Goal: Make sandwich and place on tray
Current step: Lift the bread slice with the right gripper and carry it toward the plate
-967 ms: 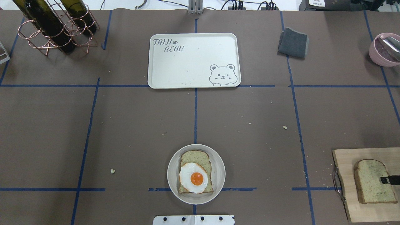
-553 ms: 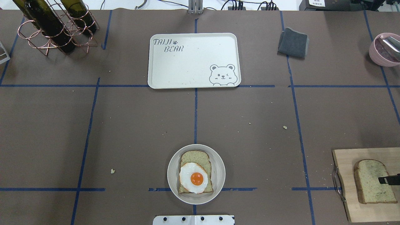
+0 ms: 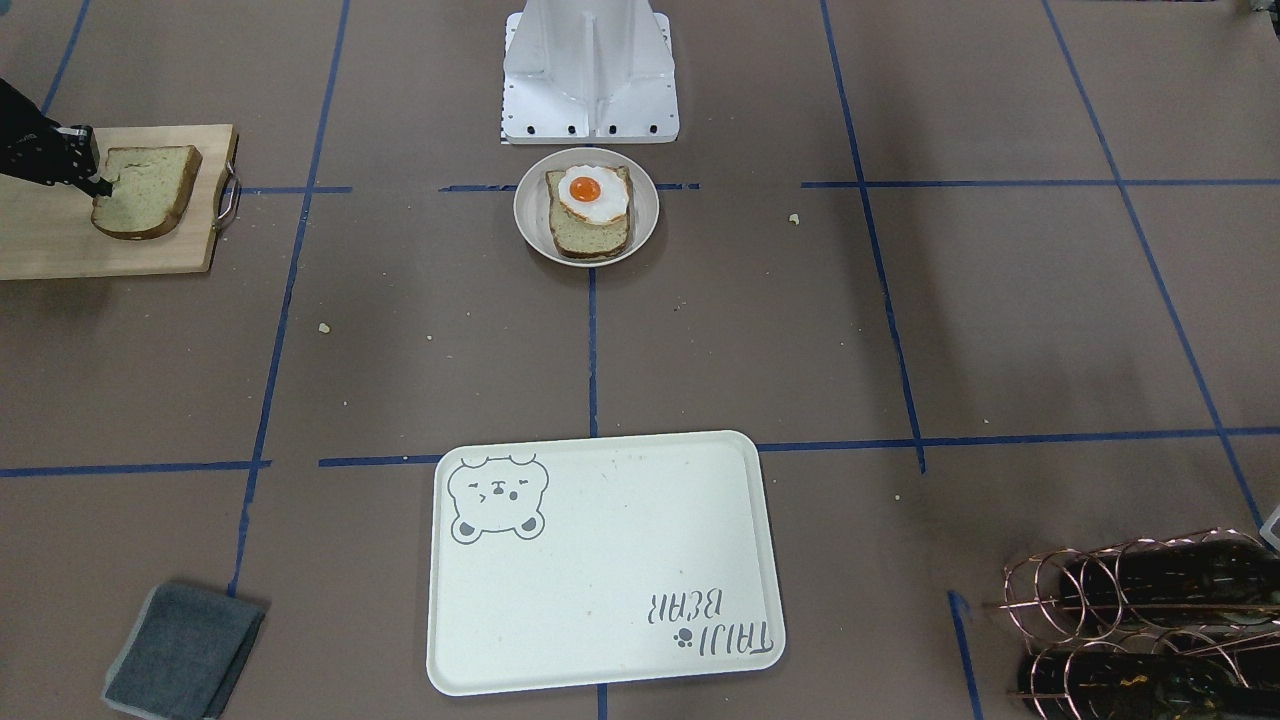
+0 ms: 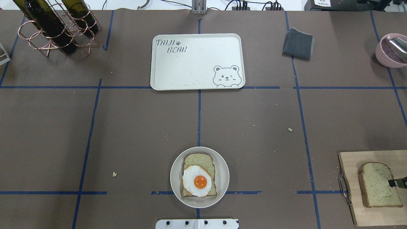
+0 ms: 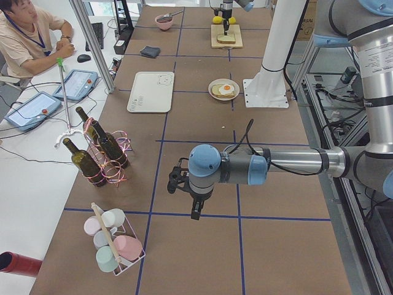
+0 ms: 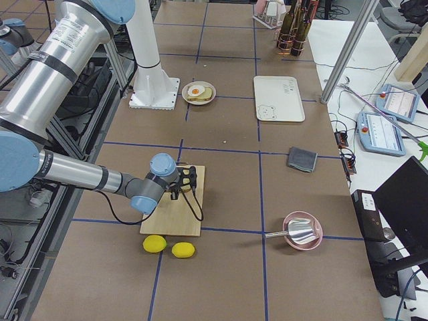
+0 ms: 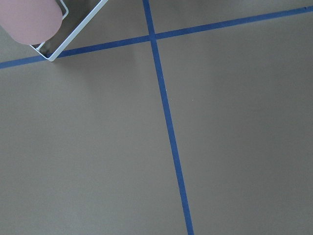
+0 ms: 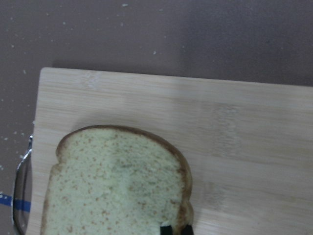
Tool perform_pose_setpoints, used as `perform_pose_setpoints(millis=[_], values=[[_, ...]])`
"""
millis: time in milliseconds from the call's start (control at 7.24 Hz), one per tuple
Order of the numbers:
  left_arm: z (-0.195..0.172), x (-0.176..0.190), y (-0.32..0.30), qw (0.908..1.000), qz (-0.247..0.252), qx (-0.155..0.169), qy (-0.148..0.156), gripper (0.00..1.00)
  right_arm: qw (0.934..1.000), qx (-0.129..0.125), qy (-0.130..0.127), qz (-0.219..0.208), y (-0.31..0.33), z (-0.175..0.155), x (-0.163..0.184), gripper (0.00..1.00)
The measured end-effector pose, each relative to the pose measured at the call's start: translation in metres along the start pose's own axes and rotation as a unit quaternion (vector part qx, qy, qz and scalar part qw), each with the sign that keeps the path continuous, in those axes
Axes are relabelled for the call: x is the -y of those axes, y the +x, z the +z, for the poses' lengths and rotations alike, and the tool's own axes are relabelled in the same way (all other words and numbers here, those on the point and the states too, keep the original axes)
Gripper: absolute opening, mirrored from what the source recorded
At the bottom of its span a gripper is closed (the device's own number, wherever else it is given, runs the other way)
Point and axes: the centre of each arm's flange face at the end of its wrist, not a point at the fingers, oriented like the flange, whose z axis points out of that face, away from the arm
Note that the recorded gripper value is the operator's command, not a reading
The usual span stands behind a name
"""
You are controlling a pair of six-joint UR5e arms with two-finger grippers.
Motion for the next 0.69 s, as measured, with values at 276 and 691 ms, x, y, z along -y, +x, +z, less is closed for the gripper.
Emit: perform_pose_setpoints(millis=[276,691], values=[[0.000,0.000,0.000,1.0000,0.000,0.000,0.000,1.00,0.9990,0.044,-0.004,-0.010,-0.027,-0.013,0.006,0.00],[0.001,-0.001,-0.002,1.0000,-0.002,0.000,-0.002,1.00,0.9894,0.144,0.001,0.024,-0.120,-0.033,0.055,0.00]])
